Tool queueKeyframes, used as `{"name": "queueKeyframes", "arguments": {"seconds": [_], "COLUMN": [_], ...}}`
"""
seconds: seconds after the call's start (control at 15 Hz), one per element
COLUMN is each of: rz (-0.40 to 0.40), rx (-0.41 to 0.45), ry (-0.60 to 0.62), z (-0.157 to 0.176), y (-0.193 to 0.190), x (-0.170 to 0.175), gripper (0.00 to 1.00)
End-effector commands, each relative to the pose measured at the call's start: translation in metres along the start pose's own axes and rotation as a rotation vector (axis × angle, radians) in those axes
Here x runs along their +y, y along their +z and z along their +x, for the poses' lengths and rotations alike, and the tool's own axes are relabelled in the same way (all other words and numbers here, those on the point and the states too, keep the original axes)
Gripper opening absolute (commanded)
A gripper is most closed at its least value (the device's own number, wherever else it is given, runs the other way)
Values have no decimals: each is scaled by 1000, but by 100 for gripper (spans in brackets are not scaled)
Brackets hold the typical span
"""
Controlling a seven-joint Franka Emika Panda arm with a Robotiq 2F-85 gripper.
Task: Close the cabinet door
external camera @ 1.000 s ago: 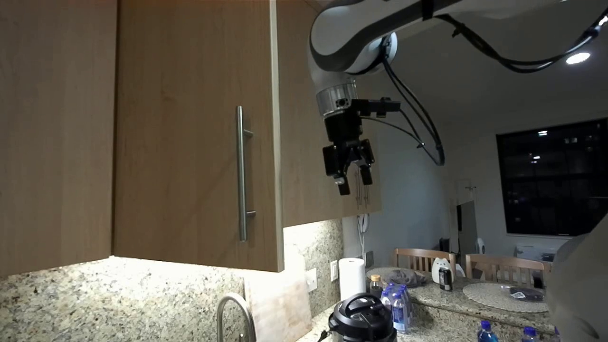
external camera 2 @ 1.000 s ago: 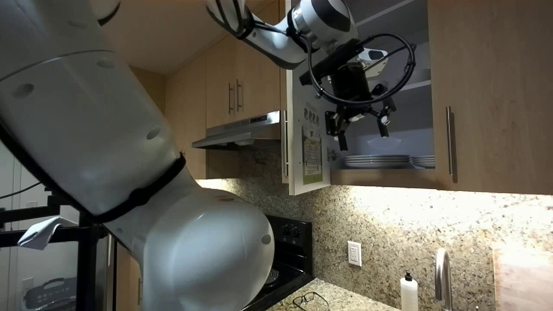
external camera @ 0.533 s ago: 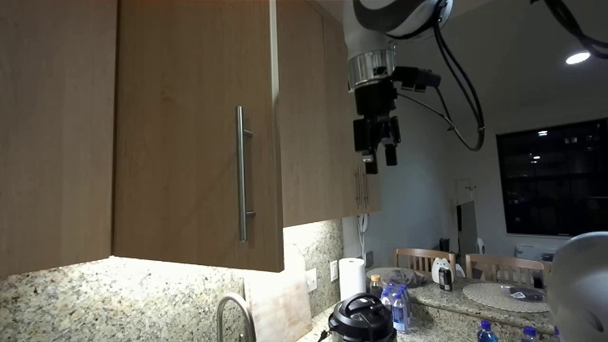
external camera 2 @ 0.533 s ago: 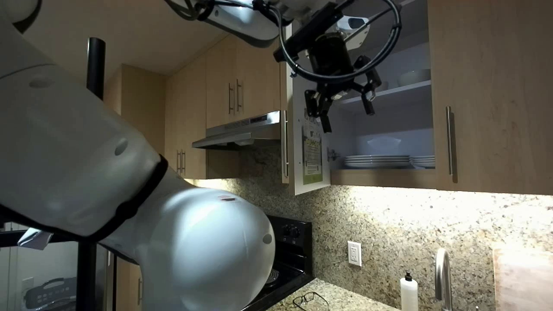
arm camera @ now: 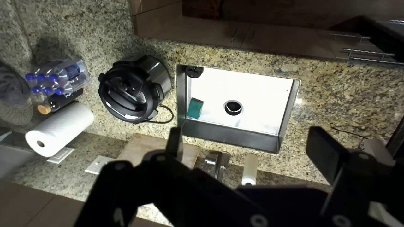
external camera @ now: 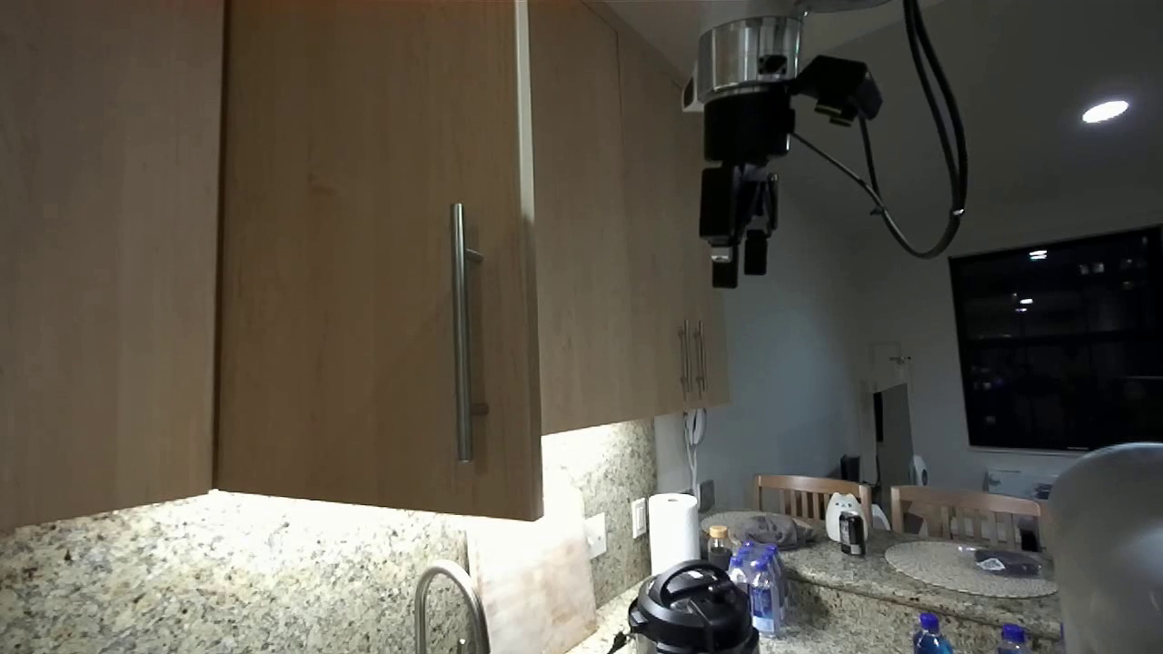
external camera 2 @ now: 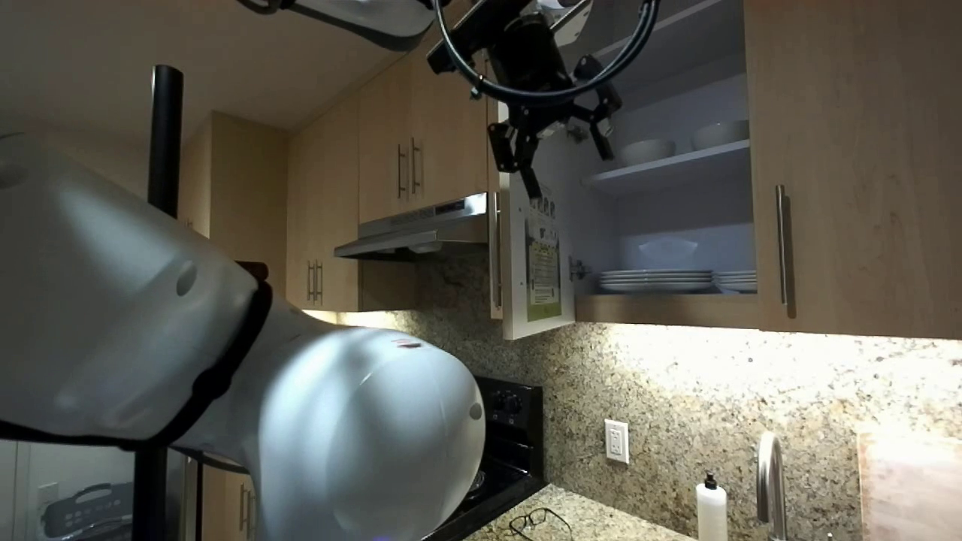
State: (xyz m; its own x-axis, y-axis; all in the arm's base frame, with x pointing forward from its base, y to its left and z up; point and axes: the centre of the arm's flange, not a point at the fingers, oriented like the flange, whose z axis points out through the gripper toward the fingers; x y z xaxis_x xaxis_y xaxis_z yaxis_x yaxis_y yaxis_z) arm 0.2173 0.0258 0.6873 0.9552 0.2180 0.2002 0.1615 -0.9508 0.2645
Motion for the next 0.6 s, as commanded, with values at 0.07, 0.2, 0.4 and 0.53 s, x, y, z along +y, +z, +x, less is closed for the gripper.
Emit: {"name": "queueKeyframes", "arguments": {"seconds": [0.07, 0.2, 0.4, 0.53], "rz": [-43, -53, -51, -49], "rx": [88, 101, 117, 141], "ry": [-115, -162, -282, -368], "z": [-9, -9, -3, 3], "y": [-21, -30, -41, -46], "x": [-24, -35, -48, -56], "gripper": [100, 100, 100, 75]}}
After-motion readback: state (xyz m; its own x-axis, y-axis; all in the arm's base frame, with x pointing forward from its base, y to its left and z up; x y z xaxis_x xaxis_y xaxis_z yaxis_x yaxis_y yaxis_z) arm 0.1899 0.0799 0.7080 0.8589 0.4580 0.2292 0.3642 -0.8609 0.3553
